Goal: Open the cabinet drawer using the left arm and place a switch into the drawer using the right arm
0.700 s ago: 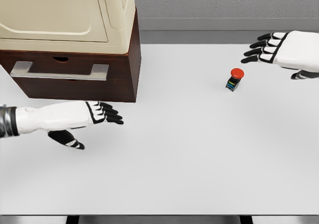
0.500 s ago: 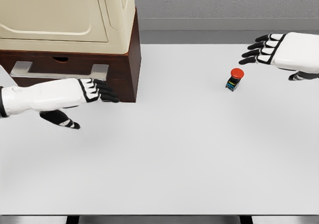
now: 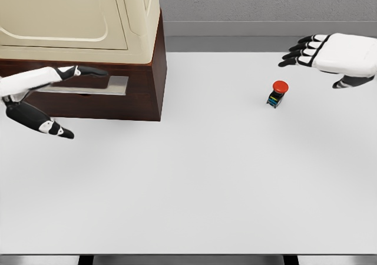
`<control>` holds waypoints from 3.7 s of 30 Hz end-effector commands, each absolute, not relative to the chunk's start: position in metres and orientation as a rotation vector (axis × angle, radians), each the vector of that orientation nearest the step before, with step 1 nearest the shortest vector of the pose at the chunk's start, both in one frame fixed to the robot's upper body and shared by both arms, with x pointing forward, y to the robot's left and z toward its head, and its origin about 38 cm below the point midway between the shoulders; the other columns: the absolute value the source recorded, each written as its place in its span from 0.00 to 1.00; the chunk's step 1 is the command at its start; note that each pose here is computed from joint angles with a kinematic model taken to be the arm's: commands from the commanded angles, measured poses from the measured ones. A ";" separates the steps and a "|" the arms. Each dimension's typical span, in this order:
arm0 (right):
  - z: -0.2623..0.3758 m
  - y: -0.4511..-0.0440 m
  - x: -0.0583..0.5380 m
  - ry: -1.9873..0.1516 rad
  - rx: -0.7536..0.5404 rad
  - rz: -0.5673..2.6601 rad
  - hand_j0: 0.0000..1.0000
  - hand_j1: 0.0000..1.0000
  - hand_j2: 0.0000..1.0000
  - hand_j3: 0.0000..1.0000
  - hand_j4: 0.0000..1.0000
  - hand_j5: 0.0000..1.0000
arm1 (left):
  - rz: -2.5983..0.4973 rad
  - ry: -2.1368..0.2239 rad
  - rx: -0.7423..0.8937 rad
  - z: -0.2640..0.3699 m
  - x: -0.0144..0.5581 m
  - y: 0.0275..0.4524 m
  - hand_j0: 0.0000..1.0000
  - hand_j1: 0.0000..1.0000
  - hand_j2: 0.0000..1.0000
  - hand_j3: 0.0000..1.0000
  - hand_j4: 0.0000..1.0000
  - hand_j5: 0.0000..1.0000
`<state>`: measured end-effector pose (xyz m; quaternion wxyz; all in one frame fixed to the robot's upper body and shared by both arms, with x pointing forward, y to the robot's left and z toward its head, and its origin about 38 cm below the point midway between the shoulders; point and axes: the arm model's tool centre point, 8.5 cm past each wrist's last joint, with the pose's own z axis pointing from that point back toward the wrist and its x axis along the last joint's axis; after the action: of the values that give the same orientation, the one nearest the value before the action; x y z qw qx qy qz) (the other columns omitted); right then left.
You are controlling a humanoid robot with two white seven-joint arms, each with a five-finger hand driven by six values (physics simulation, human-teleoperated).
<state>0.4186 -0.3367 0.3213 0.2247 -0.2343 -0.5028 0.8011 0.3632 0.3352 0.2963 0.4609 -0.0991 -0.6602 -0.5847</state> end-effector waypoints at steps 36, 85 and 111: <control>0.253 -0.308 0.468 -1.270 -0.518 2.205 1.00 1.00 1.00 1.00 1.00 1.00 | -1.428 -1.211 -0.027 0.301 0.379 0.365 1.00 1.00 1.00 1.00 1.00 1.00; 0.206 -0.321 0.522 -1.021 -0.515 2.137 1.00 1.00 1.00 1.00 1.00 1.00 | -1.398 -1.168 0.059 0.286 0.393 0.385 0.87 0.87 0.87 0.87 0.87 0.87; 0.200 -0.307 0.525 -1.007 -0.506 2.171 1.00 1.00 1.00 1.00 1.00 1.00 | -1.483 -1.152 -0.017 0.290 0.374 0.370 0.77 0.77 0.77 0.77 0.77 0.77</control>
<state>0.5251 -0.3072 0.2003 0.3396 -0.1945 -0.3858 0.8354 0.3806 0.3808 0.2902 0.5926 0.0404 -0.4861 -0.6410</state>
